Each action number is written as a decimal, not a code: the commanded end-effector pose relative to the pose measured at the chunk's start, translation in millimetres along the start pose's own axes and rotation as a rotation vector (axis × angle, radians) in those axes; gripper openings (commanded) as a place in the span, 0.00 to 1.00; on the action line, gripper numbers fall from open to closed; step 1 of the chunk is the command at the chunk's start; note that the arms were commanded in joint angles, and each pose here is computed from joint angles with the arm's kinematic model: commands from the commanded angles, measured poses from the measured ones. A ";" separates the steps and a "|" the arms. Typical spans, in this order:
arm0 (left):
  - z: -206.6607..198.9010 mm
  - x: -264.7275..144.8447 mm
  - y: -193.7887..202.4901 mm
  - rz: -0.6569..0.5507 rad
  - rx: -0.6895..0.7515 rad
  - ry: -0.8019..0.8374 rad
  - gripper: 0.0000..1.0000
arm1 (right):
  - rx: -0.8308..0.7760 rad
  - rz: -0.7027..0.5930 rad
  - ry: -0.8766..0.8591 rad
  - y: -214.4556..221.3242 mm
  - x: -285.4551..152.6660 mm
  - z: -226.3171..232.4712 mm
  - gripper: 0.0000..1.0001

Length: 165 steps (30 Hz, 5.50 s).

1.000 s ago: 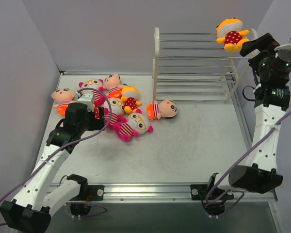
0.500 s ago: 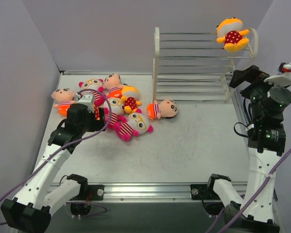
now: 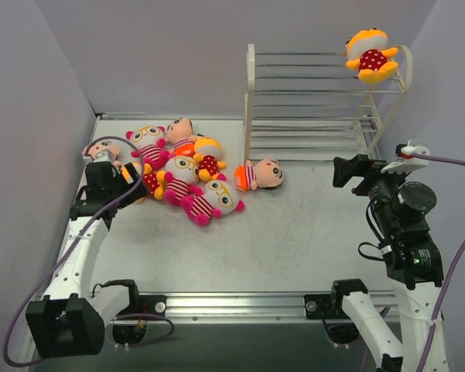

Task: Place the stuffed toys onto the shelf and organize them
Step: Grab a stuffed toy with the left arm, then pass the stuffed toy from the left arm to the right

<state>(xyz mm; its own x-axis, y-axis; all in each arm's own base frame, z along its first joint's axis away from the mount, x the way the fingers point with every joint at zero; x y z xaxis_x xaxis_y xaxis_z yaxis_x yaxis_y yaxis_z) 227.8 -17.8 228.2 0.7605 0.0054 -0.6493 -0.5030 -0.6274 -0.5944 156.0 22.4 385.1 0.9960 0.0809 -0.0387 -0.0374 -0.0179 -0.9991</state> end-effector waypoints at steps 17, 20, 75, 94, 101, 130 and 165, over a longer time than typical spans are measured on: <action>58.5 95.2 -32.3 -0.310 -0.626 0.113 0.96 | -0.069 -0.018 -0.179 25.3 -14.8 26.5 0.99; 62.6 106.1 -31.0 -0.342 -0.624 0.135 0.96 | -0.077 -0.013 -0.183 27.2 -15.1 27.7 0.99; -38.2 -83.1 -29.0 -0.108 -0.133 0.123 0.02 | -0.163 0.262 -0.623 74.9 -6.7 216.8 0.96; -51.7 -110.9 -4.5 -0.039 -0.073 0.189 0.02 | -0.280 0.140 -0.785 80.8 -49.1 345.0 0.86; -55.7 -116.9 -3.8 -0.037 -0.080 0.218 0.02 | -0.297 0.139 -0.797 86.9 -47.6 365.5 0.82; -67.4 -134.7 2.6 -0.025 -0.087 0.290 0.02 | -0.339 0.122 -0.650 105.5 -31.0 384.7 0.31; -60.6 -180.4 -45.3 -0.416 0.024 0.281 0.94 | -0.358 0.087 -0.457 -19.9 -41.1 208.1 0.00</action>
<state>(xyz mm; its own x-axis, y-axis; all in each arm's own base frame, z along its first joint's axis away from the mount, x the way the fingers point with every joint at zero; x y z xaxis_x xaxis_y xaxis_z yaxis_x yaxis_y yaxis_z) 143.5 -47.8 390.4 0.9612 -0.0293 -0.2741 -0.2316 -0.6254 -0.7451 97.5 261.2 363.6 0.7958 0.5362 -0.2815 -0.0262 -0.4339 -0.9006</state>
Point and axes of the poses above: each gripper's point midway between its finger pads, its own x axis out along the fingers, its own z axis along the line the jaws close on, y = z × x, the point moved 10 cm from there along -x, back along the fingers, and after that the axes turned 14 degrees about -x, right-handed, at the moved point
